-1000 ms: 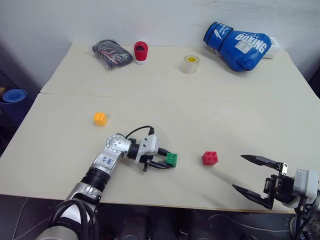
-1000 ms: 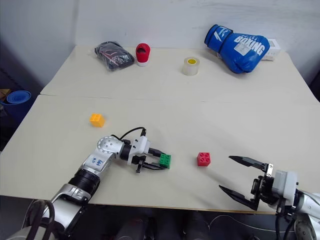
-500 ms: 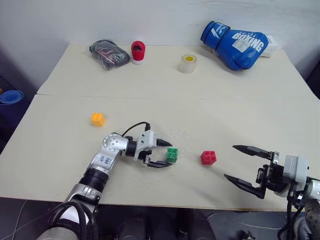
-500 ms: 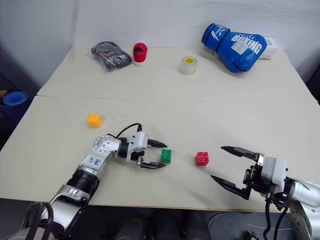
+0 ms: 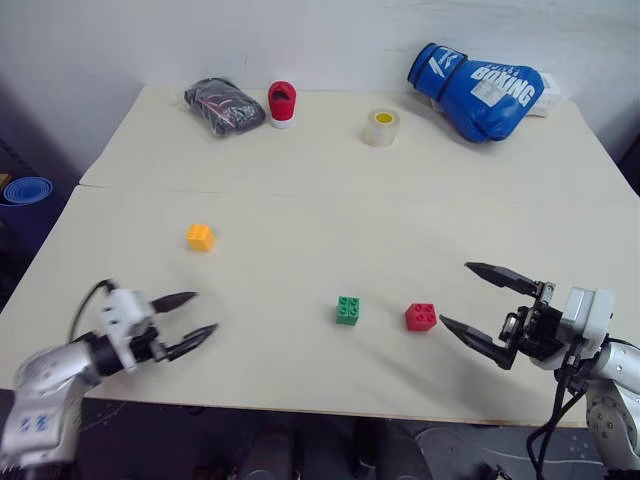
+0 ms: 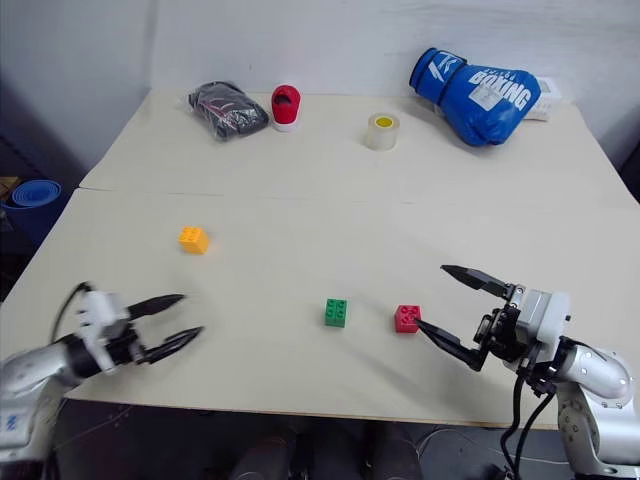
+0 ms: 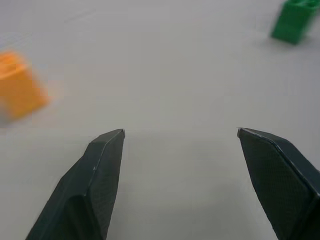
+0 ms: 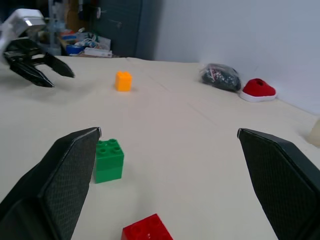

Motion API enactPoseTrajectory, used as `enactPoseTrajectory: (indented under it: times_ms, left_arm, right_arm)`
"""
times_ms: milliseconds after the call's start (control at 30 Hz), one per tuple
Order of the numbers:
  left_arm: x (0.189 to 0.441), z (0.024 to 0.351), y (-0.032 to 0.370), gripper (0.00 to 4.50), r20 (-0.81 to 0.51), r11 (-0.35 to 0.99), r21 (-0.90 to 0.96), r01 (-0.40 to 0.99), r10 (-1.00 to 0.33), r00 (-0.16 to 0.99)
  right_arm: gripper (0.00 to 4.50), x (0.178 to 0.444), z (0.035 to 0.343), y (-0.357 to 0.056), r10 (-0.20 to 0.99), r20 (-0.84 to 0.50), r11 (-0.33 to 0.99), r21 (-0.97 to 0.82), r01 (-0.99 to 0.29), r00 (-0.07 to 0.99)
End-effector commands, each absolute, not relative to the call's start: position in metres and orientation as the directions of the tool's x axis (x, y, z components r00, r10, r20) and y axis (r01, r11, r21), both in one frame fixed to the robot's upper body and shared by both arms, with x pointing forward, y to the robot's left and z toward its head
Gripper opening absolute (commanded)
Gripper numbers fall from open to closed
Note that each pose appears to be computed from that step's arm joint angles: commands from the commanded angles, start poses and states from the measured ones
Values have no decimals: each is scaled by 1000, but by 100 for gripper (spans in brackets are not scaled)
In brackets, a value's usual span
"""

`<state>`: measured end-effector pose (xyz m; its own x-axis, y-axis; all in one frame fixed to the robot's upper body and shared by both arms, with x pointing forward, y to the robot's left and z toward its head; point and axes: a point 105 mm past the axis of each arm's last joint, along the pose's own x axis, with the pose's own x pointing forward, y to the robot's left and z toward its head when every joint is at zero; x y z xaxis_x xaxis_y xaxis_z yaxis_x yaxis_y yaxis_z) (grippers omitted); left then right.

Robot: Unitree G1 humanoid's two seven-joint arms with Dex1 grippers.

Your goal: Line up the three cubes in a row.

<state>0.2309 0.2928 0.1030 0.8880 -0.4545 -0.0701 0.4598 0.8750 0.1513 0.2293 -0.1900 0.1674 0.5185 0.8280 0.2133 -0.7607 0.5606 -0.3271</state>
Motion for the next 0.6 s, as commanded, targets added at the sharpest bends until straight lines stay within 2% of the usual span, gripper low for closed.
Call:
enactPoseTrajectory:
  times_ms: [33,67,167,267,400,600]
  left_arm:
    - [199,112,347,448,55,989,92,114,-119,991]
    - [194,110,352,448,61,996,67,67,-71,996]
    - [200,116,349,448,97,999,32,32,-35,995]
    - [223,125,337,448,145,998,-48,48,-41,989]
    - [266,141,307,448,177,992,-76,105,-91,980]
    - [335,155,271,448,131,988,-11,156,-153,980]
  right_arm:
    - [450,222,171,-170,850,251,526,-330,-784,464]
    - [450,222,172,-166,854,255,517,-332,-789,453]
    - [450,226,175,-161,863,262,502,-353,-790,431]
    - [450,232,174,-159,867,256,496,-368,-787,427]
    - [450,238,174,-162,855,259,518,-400,-756,449]
    - [450,242,167,-163,852,262,524,-404,-750,454]
